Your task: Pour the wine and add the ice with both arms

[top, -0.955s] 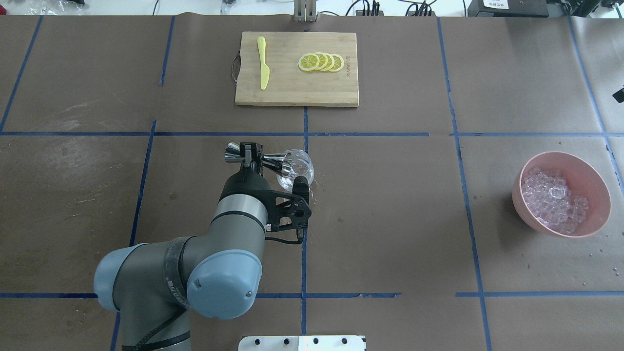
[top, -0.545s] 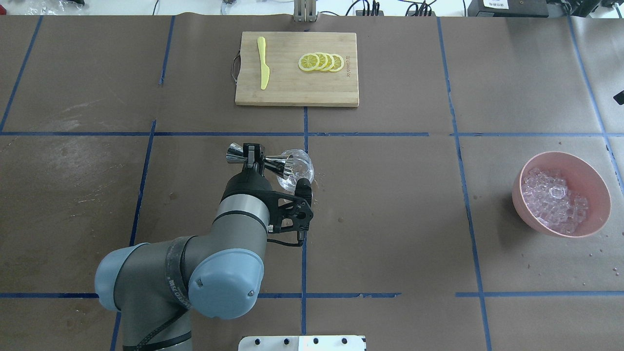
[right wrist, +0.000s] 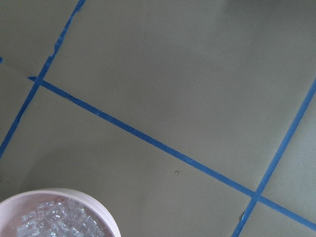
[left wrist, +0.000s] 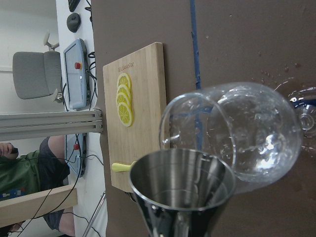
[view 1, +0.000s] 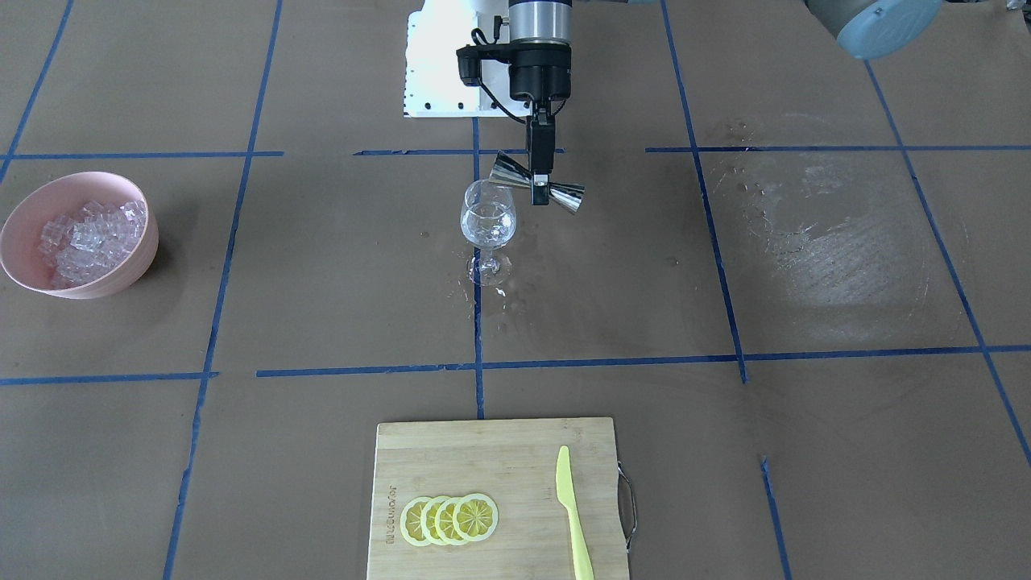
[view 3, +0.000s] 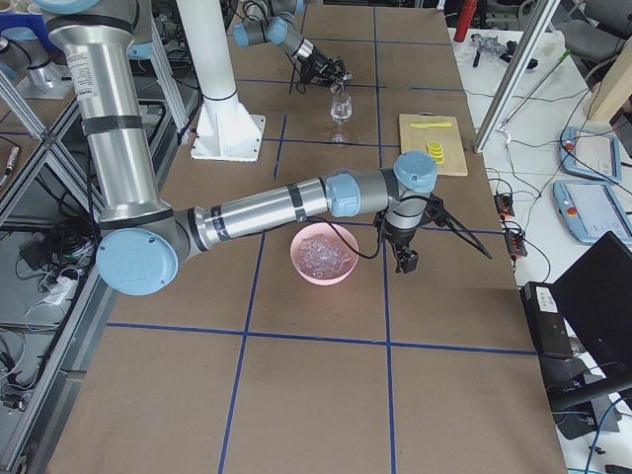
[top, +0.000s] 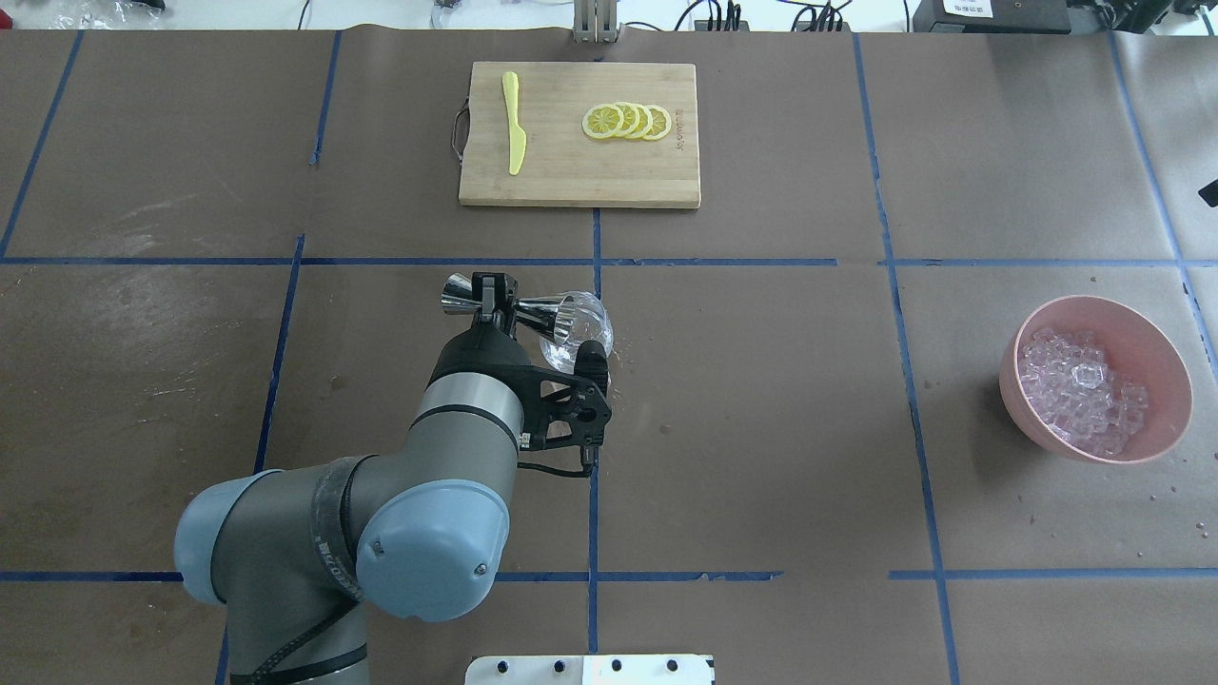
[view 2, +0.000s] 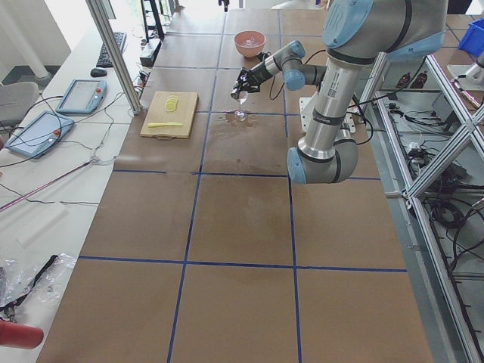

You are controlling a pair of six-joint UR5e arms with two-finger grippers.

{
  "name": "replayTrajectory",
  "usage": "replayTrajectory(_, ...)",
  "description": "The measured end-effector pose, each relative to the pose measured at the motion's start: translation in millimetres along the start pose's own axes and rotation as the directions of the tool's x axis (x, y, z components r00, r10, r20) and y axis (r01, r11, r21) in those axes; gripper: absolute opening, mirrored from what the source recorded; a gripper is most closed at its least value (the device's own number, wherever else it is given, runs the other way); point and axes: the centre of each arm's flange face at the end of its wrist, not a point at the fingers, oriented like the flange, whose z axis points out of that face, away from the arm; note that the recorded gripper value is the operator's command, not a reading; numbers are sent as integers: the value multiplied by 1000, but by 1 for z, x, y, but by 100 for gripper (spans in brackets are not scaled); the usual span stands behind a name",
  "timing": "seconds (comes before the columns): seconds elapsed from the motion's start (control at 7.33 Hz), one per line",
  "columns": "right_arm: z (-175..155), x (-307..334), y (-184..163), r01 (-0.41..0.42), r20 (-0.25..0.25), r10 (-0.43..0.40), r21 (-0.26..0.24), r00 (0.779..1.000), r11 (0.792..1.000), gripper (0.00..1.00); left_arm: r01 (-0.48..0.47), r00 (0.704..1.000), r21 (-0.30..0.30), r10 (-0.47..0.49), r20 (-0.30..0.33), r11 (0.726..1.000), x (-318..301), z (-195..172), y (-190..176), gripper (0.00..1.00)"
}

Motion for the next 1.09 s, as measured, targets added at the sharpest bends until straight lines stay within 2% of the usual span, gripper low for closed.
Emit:
replayTrajectory(0.14,0,0,0,1,0,-1,1,1000,1000,100,91,996,17,-91,8,996,-6,-2,1,0)
replayTrajectory(0.27,0,0,0,1,0,-1,1,1000,1000,100,211,977,40,-211,14,977,-12,-3,5,0)
replayTrajectory(0.41,0,0,0,2,0,-2,1,1000,1000,100,347,937,50,-348,12,937,-11,-1,13,0)
replayTrajectory(0.55,0,0,0,2,0,-2,1,1000,1000,100,462,887,45,-462,8,886,-7,2,24,0)
replayTrajectory(0.82,0,0,-1,2,-1,-2,1,1000,1000,100,630,777,28,-630,-14,776,0,2,46,0)
replayTrajectory(0.95,-1,0,-1,3,-2,-3,1,1000,1000,100,711,703,17,-710,-50,703,-1,-4,50,0)
replayTrajectory(1.09,-1,-1,-2,4,-2,-4,2,1000,1000,100,791,610,-5,-789,-73,612,0,-6,56,0)
